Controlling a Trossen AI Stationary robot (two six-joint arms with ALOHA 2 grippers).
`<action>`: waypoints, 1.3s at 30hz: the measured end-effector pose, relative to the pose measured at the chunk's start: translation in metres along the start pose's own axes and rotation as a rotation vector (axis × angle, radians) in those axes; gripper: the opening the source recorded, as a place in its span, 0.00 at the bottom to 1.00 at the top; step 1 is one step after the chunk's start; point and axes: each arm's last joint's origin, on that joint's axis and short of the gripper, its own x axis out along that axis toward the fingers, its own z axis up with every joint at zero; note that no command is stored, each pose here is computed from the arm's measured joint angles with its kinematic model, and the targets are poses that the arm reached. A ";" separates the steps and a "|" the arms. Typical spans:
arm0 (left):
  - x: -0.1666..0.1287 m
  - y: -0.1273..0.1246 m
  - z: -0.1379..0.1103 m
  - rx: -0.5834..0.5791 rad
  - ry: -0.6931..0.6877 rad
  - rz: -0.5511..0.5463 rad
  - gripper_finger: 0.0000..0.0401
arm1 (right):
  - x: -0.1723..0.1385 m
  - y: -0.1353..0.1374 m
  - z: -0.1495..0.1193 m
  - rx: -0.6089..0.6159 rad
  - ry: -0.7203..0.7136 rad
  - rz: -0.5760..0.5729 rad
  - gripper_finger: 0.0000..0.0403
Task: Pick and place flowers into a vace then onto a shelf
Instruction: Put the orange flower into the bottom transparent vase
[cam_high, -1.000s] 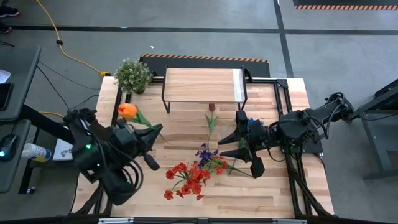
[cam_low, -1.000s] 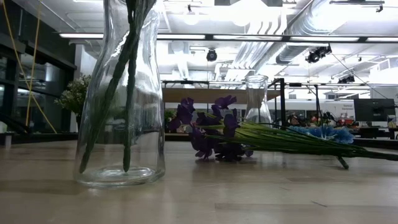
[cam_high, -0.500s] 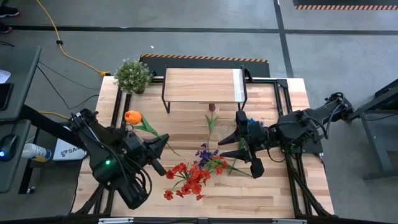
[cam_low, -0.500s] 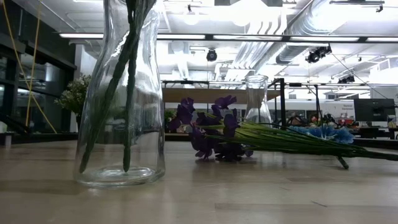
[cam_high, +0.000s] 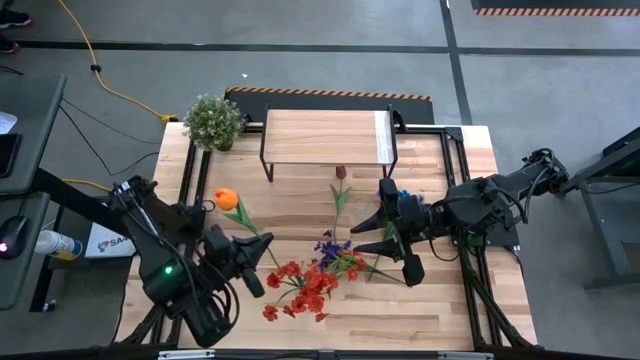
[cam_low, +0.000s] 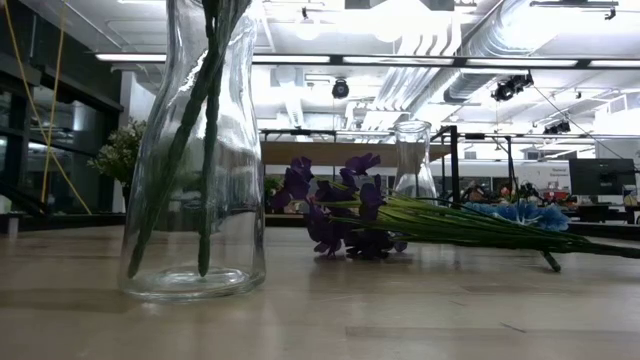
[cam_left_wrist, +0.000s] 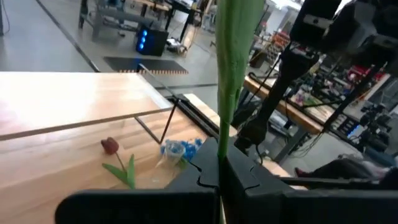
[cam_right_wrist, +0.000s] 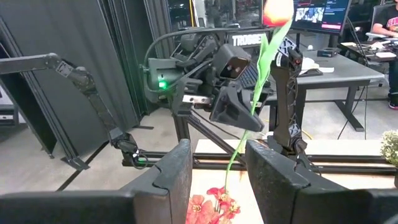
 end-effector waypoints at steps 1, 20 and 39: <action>0.001 0.001 -0.003 0.007 -0.002 0.003 0.07 | 0.000 0.000 0.000 0.000 0.000 0.000 0.35; 0.003 0.013 -0.020 -0.075 -0.080 -0.014 0.07 | 0.000 0.000 0.000 0.004 0.000 0.000 0.35; -0.001 0.022 0.006 -0.006 0.013 0.010 0.07 | 0.000 0.000 0.000 0.004 0.000 0.000 0.35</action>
